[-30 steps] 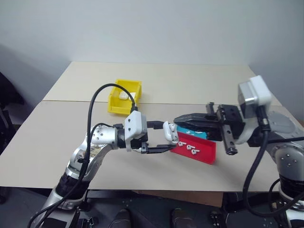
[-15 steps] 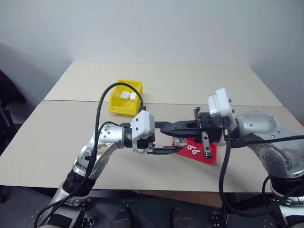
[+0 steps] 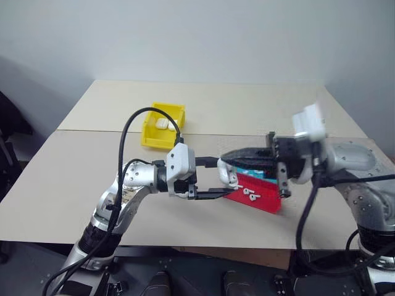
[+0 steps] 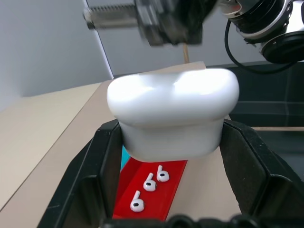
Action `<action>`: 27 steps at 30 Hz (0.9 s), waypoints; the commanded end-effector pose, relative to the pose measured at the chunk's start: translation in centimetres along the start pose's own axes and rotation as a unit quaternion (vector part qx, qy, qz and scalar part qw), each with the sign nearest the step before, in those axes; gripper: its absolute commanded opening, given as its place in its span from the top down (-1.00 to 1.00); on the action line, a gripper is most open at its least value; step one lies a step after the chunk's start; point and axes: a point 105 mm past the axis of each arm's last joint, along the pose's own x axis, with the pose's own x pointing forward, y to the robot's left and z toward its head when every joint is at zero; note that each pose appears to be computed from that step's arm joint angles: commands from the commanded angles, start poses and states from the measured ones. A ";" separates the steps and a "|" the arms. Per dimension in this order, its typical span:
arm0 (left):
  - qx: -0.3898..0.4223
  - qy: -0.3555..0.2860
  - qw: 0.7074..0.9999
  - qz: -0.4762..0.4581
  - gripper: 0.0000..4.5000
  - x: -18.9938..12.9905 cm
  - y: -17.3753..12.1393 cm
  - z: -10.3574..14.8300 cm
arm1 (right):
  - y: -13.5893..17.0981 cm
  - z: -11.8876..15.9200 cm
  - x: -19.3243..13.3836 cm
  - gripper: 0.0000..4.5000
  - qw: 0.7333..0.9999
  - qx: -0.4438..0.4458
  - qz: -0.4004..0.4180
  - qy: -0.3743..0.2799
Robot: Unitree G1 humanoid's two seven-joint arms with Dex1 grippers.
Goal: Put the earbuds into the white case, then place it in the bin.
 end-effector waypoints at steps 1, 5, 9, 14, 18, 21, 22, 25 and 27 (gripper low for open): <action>0.026 -0.021 0.999 0.012 -0.25 -0.4 0.0 1.4 | -0.2 1.8 -1.2 0.98 0.999 -0.022 -0.011 -0.027; 0.025 -0.016 0.999 0.020 -0.25 -0.7 0.1 1.4 | 0.2 1.8 -1.5 0.98 0.999 -0.028 -0.005 -0.026; 0.020 0.005 1.000 0.016 -0.25 -0.7 0.0 0.8 | 0.8 2.4 -0.2 0.98 0.999 -0.028 0.015 -0.026; 0.025 0.011 0.999 0.023 -0.25 0.2 0.5 0.7 | 1.5 1.1 1.7 0.98 0.999 -0.031 0.035 0.006; 0.030 -0.002 0.999 0.016 -0.25 0.7 0.4 1.2 | 1.6 0.1 2.4 0.98 0.999 -0.027 0.039 0.022; 0.030 -0.011 0.999 0.010 -0.25 0.7 0.1 1.5 | 1.2 -0.6 2.5 0.98 0.999 -0.025 0.028 0.032; 0.031 -0.013 0.999 0.009 -0.25 0.6 0.0 1.6 | 1.1 -0.9 2.5 0.98 0.999 -0.027 0.024 0.039; 0.031 -0.015 0.999 0.008 -0.25 0.4 -0.1 1.6 | 1.0 -1.4 2.3 0.98 0.998 -0.027 0.019 0.049; 0.030 -0.016 0.999 0.009 -0.25 0.2 -0.2 1.6 | 0.9 -1.7 2.1 0.98 0.998 -0.029 0.016 0.057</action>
